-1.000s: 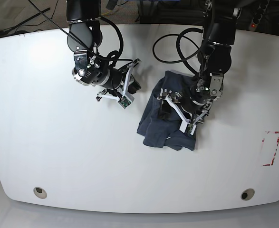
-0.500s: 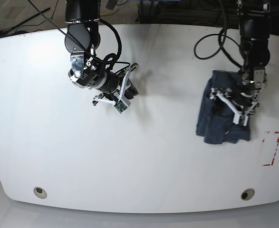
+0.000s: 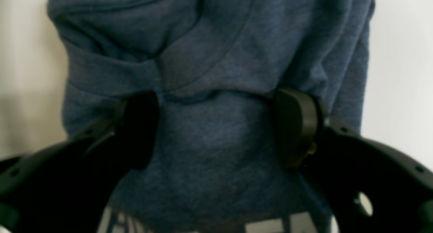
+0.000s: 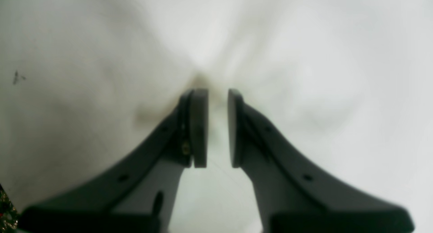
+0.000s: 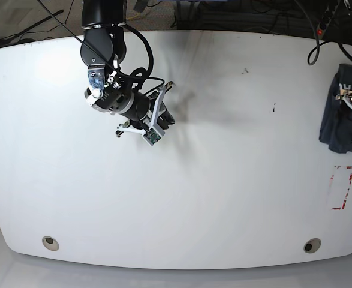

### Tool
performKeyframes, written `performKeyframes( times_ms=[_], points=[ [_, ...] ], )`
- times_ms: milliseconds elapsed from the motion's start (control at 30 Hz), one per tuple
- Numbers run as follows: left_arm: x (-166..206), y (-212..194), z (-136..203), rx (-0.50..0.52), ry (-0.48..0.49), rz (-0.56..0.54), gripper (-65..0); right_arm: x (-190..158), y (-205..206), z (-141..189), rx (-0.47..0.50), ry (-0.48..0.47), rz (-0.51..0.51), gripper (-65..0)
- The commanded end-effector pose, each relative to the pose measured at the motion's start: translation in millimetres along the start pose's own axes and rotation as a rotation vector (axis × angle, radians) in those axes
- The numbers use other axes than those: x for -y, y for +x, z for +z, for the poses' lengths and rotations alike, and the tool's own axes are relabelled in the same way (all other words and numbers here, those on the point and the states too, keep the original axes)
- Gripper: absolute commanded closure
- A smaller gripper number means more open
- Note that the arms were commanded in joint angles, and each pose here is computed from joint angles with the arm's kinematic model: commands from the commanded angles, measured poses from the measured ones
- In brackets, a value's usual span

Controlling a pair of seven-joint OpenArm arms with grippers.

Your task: Fold the T-shirt properly

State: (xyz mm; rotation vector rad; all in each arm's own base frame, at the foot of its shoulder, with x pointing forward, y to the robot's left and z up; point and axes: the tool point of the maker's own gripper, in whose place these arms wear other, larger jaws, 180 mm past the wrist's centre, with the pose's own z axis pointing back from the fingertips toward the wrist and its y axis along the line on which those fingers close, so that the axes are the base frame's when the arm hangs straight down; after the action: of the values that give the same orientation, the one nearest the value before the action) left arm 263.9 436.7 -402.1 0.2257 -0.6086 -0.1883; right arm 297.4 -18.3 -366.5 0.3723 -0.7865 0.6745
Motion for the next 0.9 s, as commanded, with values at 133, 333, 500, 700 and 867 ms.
performKeyframes(
  times_ms=[133,333,500,700,867],
  points=[
    [-49.2,23.2,26.9,0.028,0.080,-0.075,-48.6,6.5,12.7,5.8,0.042,-0.011,0.029,-10.1],
    [-62.7,68.1,56.2,0.127,0.123,-0.131,-48.6,14.6,8.3,9.4,0.031,-0.027,0.043,-10.1],
    [-46.9,110.2,79.0,0.181,0.150,-0.238,-48.5,30.5,7.3,16.7,0.044,-0.055,0.076,-10.1],
    [2.7,138.2,76.0,0.361,0.182,-0.140,-48.6,52.7,13.6,32.2,0.151,-0.084,0.130,-10.1],
    [79.2,163.1,63.6,0.570,0.112,-0.094,-48.6,82.2,3.1,40.0,0.219,-0.156,0.082,-10.1]
  ],
)
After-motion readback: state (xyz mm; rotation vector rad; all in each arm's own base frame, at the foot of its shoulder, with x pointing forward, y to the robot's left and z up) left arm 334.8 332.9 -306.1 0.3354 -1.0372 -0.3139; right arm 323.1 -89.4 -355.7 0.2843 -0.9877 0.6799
